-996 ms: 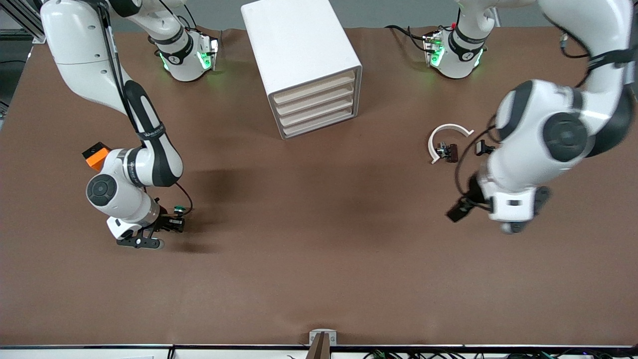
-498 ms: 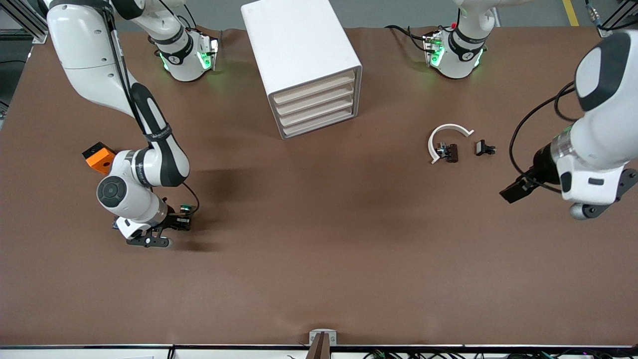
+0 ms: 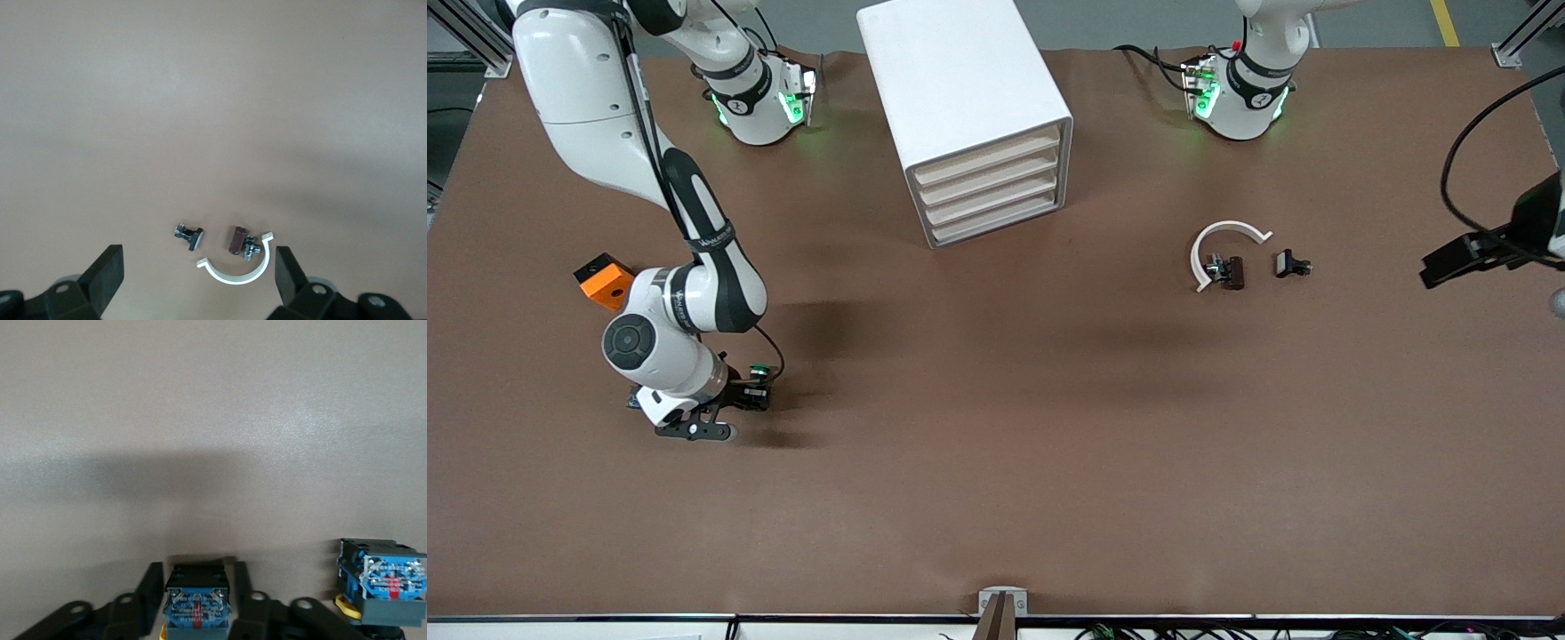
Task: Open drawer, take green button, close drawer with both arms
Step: 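Set the green button beside the red button while the left gripper withdraws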
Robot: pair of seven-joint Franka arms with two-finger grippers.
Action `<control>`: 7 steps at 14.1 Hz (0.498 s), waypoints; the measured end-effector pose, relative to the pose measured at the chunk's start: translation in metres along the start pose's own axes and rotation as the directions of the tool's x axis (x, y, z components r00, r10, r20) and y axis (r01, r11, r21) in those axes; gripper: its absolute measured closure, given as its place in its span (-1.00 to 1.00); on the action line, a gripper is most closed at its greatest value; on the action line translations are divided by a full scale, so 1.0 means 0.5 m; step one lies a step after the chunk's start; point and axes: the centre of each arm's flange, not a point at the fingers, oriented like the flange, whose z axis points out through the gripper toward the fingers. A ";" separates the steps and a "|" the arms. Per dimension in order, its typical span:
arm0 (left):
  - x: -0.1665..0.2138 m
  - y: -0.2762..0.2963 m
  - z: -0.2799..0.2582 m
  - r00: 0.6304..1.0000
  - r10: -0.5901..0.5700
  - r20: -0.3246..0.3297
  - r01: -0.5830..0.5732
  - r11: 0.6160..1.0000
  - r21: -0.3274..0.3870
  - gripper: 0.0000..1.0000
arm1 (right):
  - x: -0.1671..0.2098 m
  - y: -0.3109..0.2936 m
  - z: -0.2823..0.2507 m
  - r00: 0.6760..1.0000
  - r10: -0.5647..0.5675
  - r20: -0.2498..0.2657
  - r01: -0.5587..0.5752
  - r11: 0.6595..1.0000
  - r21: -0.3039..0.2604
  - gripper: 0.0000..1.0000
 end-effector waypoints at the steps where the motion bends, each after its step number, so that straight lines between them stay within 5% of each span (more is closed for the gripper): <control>1: -0.011 0.002 -0.005 1.000 0.008 -0.001 -0.008 1.000 0.005 -1.00 | 0.000 0.000 0.000 1.000 0.000 0.000 0.000 1.000 0.000 -0.34; 4: -0.056 -0.006 -0.020 0.999 0.035 -0.003 -0.035 0.999 0.029 -1.00 | 0.010 -0.003 -0.012 1.000 -0.001 -0.006 0.001 1.000 0.002 -0.92; 7: -0.092 -0.041 -0.028 0.998 0.064 0.005 -0.065 0.997 0.031 -1.00 | 0.036 -0.011 -0.065 0.999 -0.006 0.052 0.005 1.000 0.003 -1.00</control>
